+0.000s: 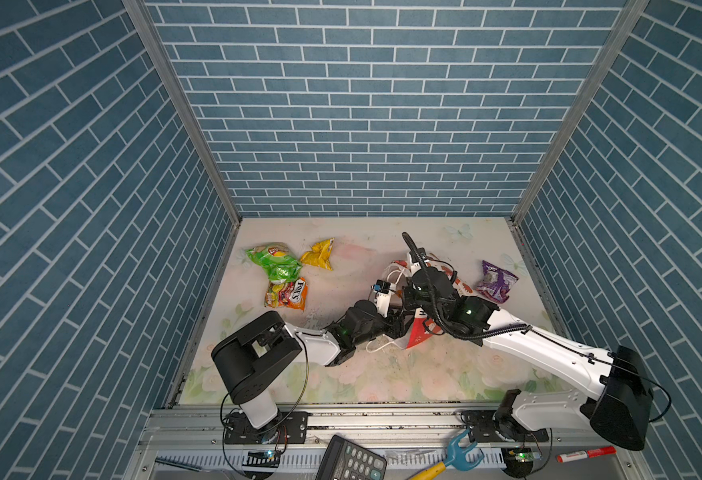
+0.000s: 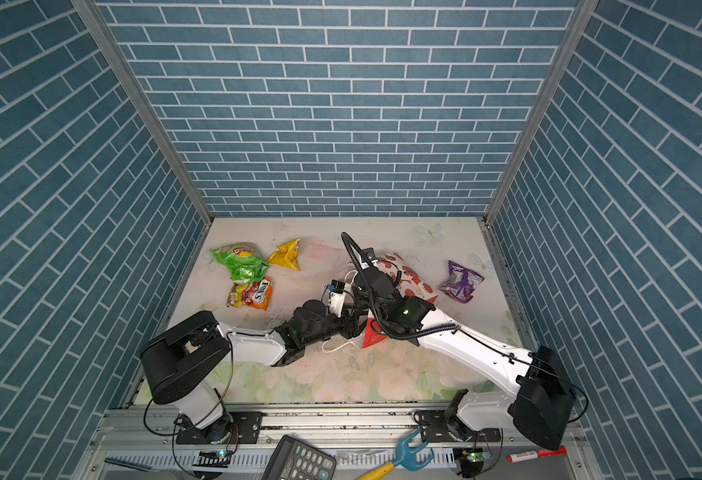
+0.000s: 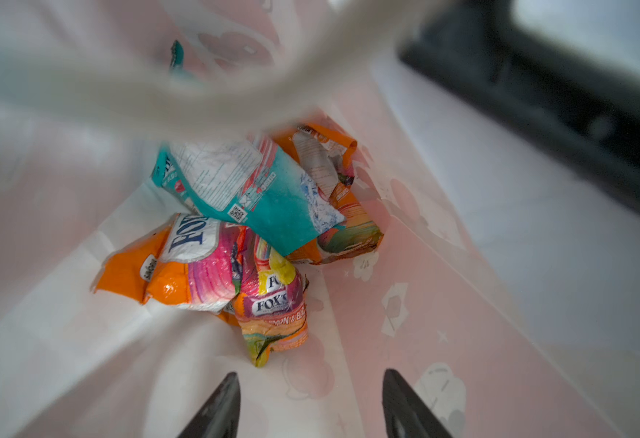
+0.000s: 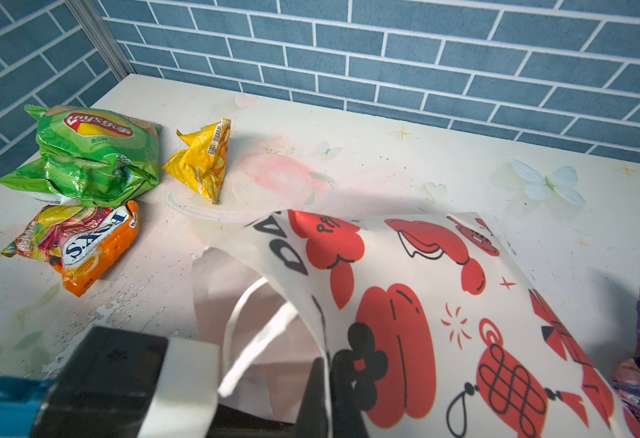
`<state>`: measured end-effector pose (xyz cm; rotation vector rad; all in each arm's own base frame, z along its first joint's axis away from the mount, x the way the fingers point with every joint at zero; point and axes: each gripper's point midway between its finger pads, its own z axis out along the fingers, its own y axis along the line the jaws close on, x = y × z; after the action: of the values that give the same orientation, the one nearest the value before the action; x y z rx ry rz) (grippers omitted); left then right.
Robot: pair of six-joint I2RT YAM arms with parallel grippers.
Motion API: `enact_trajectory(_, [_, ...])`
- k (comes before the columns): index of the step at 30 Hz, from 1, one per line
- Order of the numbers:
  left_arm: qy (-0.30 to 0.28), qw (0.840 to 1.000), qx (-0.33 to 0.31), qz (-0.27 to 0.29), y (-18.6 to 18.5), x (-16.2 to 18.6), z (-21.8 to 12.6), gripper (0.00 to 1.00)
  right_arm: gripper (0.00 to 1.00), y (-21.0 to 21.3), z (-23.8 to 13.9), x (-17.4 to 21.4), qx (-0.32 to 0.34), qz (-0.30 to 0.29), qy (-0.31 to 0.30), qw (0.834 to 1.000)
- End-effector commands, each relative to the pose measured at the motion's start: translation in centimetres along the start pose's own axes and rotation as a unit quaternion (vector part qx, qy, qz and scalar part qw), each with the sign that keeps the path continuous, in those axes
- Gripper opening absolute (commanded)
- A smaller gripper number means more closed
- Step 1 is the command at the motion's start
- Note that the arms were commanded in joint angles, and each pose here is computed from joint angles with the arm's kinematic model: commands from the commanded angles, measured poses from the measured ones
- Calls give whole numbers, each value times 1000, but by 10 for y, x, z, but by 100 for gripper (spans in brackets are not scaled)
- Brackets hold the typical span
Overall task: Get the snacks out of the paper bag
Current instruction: 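Push the left gripper deeper and close on the orange Fox's packet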
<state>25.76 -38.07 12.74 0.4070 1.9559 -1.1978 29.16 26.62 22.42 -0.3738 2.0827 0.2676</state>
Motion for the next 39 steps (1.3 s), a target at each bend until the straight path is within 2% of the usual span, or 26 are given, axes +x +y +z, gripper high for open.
enact_trajectory(1, [3,1000,19,19,-5,10,6,54,0,-4,-8,-23,10,34,-26,999])
enact_trajectory(5, [17,999,18,41,-5,19,15,53,0,-4,-7,-24,12,31,-25,999])
enact_trajectory(9, [32,999,2,35,2,24,23,54,0,-1,-7,-23,6,32,-24,999])
enact_trajectory(16, [45,998,-30,15,8,19,36,65,0,0,-6,-18,0,30,-20,999])
enact_trajectory(27, [46,996,-41,-65,10,13,56,82,0,0,-7,-17,-4,26,-22,999])
enact_trajectory(35, [48,995,-68,-58,14,8,51,96,0,0,-6,-17,-4,21,-22,1000])
enact_trajectory(39, [47,994,-82,-54,20,8,51,98,0,1,-5,-16,-7,22,-23,999])
